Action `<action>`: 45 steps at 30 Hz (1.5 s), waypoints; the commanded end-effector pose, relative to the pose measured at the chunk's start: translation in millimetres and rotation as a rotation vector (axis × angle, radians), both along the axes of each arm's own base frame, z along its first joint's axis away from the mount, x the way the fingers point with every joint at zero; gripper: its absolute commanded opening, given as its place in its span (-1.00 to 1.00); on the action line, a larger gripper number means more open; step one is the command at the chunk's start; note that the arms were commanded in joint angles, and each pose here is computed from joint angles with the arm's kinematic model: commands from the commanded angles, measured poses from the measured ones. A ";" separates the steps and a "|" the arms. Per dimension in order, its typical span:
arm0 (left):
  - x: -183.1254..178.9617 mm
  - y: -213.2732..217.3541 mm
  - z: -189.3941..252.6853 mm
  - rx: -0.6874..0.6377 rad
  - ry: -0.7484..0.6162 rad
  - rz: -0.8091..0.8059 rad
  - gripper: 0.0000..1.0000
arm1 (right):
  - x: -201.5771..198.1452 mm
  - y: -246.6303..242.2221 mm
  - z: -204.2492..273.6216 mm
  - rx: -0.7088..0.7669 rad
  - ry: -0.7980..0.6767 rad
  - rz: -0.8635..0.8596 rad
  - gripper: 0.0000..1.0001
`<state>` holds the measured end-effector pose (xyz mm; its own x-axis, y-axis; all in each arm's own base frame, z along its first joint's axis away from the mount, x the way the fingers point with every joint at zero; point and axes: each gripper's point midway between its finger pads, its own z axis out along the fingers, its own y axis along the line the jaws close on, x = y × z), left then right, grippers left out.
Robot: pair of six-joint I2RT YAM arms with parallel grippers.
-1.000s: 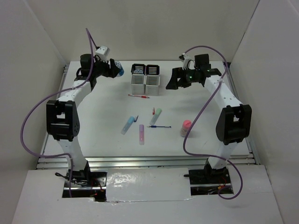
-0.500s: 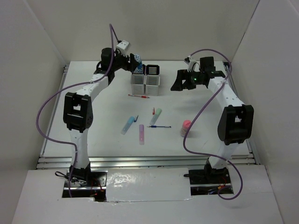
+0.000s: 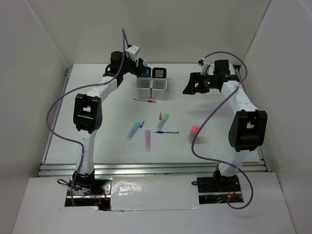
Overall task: Sort the stationery into containers
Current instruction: Place the stationery in the storage box.
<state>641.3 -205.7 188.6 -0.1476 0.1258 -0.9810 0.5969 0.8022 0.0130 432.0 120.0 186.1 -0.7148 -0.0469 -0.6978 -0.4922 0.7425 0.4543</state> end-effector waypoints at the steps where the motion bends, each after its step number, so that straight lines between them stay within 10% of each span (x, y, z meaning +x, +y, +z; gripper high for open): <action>1: 10.8 -3.9 37.8 0.003 -0.127 -0.012 -0.39 | -1.9 0.8 9.2 0.009 -0.041 0.025 0.86; 28: 2.1 -30.0 11.4 -0.021 -0.057 -0.048 -0.38 | -2.6 -13.6 -6.2 0.017 -0.004 0.005 0.85; 45: 0.6 -20.6 38.4 -0.054 -0.058 0.023 0.85 | -9.3 -13.1 1.3 0.016 -0.011 0.004 0.87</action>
<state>639.3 -222.5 156.4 -0.2242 0.1197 -0.9672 0.5805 0.8136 -0.0338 425.1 105.3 169.4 -0.7444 -0.0275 -0.6672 -0.4608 0.7443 0.4834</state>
